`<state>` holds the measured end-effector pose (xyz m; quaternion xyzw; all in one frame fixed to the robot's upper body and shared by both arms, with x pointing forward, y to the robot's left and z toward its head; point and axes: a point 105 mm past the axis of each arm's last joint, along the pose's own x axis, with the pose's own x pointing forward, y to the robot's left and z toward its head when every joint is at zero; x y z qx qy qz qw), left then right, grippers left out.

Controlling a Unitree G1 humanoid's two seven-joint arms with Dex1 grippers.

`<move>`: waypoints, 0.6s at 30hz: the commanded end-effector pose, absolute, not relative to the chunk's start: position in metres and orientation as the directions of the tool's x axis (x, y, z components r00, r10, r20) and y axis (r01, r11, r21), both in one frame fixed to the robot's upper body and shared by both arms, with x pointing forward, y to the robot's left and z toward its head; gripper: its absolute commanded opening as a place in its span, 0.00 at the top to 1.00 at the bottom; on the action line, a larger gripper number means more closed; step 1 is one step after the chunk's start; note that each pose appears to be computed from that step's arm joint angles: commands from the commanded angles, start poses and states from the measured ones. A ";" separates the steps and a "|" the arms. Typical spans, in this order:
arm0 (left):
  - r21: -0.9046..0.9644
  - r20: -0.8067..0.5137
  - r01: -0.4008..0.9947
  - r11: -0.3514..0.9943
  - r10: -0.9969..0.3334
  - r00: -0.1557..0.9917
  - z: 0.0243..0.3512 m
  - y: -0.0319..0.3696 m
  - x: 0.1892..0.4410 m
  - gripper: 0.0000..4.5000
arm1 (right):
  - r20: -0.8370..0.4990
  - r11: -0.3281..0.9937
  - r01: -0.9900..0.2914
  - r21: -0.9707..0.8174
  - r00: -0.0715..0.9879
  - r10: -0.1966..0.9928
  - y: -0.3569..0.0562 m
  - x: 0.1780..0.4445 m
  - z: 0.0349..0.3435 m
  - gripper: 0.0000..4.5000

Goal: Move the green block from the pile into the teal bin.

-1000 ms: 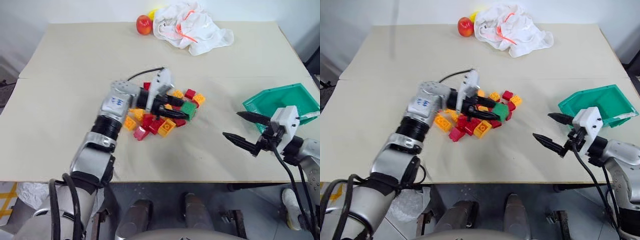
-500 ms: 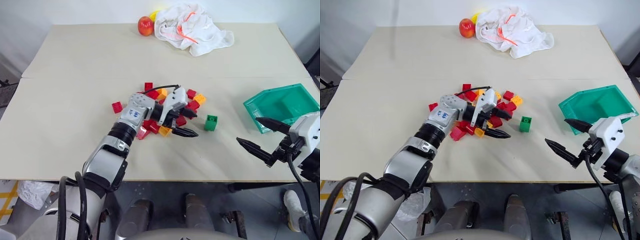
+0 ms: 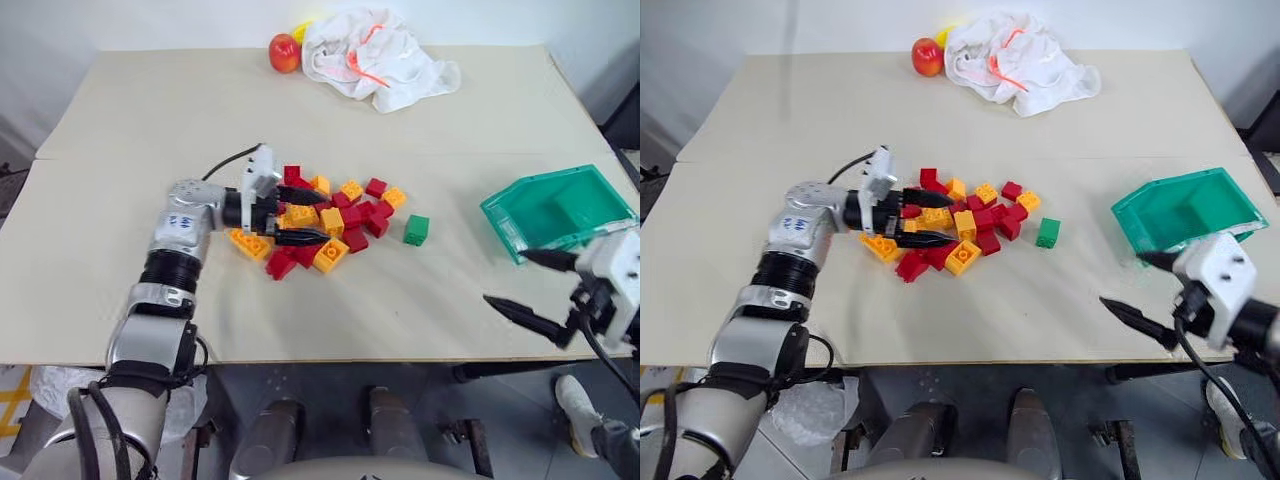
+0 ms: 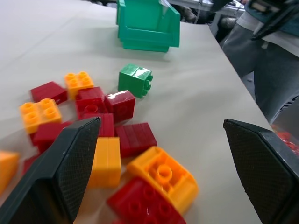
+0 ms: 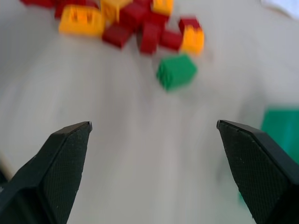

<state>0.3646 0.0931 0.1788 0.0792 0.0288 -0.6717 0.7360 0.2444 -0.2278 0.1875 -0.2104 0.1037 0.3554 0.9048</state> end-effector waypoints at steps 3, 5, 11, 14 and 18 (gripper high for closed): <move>0.100 -0.011 0.988 0.117 -0.993 0.118 0.195 0.106 0.358 0.01 | -0.325 0.695 -0.669 -0.264 0.740 0.589 -0.220 0.293 0.174 0.00; 0.106 0.000 0.984 0.142 -0.990 0.143 0.194 0.113 0.357 0.01 | -0.333 0.693 -0.678 -0.243 0.730 0.597 -0.215 0.311 0.167 0.00; 0.138 0.052 0.976 0.166 -0.986 0.160 0.196 0.125 0.345 0.01 | -0.345 0.690 -0.690 -0.220 0.716 0.607 -0.203 0.366 0.155 0.00; 0.142 0.054 0.974 0.176 -0.984 0.170 0.194 0.127 0.340 0.01 | -0.373 0.664 -0.720 -0.204 0.684 0.627 -0.195 0.378 0.148 0.00; 0.140 0.055 0.974 0.179 -0.983 0.173 0.193 0.128 0.336 0.00 | -0.390 0.608 -0.772 -0.185 0.626 0.675 -0.182 0.376 0.143 0.09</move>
